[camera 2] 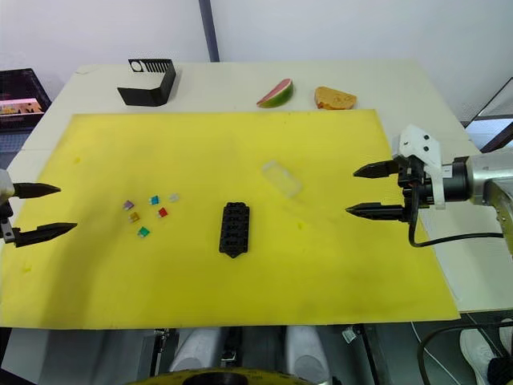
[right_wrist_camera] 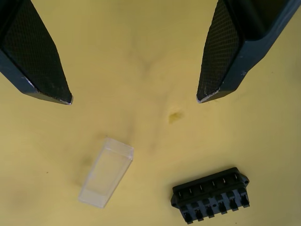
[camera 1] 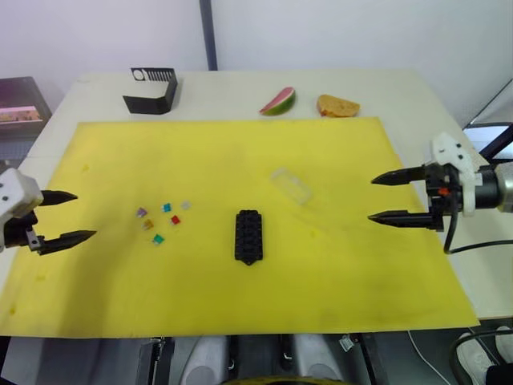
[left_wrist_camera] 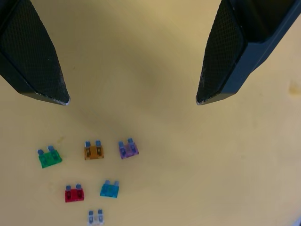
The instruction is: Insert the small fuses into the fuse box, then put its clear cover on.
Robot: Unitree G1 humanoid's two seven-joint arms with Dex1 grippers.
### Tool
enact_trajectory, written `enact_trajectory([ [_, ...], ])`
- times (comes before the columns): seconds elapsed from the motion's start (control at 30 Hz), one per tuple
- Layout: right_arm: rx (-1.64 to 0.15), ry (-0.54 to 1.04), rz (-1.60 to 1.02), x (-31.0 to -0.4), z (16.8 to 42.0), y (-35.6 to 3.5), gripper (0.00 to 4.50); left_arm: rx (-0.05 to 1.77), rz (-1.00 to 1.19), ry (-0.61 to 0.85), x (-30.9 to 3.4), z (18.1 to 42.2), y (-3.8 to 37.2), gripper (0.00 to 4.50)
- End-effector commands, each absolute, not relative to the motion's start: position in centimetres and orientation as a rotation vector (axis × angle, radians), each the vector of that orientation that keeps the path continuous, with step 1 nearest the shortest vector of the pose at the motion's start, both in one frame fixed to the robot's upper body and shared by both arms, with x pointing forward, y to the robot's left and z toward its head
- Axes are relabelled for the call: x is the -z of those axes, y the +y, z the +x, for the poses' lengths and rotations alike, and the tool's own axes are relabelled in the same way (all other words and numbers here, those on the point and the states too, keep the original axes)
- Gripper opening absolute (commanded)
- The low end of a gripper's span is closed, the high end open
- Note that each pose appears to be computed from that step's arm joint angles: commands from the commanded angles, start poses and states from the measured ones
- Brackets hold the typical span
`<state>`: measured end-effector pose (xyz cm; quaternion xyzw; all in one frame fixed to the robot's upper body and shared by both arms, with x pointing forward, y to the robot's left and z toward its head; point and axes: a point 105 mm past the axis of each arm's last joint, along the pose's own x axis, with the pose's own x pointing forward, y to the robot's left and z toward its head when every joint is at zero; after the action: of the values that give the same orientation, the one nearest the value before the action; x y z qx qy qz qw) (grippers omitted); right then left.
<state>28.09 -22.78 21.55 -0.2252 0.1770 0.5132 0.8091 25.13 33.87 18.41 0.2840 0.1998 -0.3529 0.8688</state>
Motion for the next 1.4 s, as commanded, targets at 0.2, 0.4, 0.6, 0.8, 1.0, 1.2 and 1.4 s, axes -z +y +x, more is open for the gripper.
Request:
enact_trajectory([
  [0.2, -1.087, 0.339, -0.523, -22.9, 27.7, -22.7, 4.44, 0.744, 0.640, 0.419, -19.3, 25.4, 33.9, 4.50],
  [0.4, -1.079, 0.339, -0.526, -23.0, 27.7, -22.8, 4.44, 0.736, 0.634, 0.432, -19.4, 25.5, 33.8, 4.50],
  [0.6, -1.077, 0.337, -0.526, -22.9, 27.8, -22.7, 4.44, 0.720, 0.631, 0.450, -19.6, 25.3, 34.2, 4.50],
  [0.8, -1.079, 0.330, -0.525, -22.8, 28.0, -22.5, 4.44, 0.702, 0.605, 0.466, -19.6, 25.2, 34.7, 4.50],
  [1.0, -1.094, 0.316, -0.518, -22.9, 28.1, -21.9, 4.44, 0.714, 0.519, 0.463, -19.3, 25.0, 34.5, 4.50],
  [1.2, -1.156, 0.257, -0.510, -23.3, 28.5, -19.2, 4.44, 0.710, 0.292, 0.440, -18.6, 25.8, 33.9, 4.50],
  [1.4, -1.313, 0.145, -0.500, -24.8, 28.6, -13.2, 4.44, 0.773, -0.106, 0.566, -16.1, 26.0, 32.5, 4.50],
])
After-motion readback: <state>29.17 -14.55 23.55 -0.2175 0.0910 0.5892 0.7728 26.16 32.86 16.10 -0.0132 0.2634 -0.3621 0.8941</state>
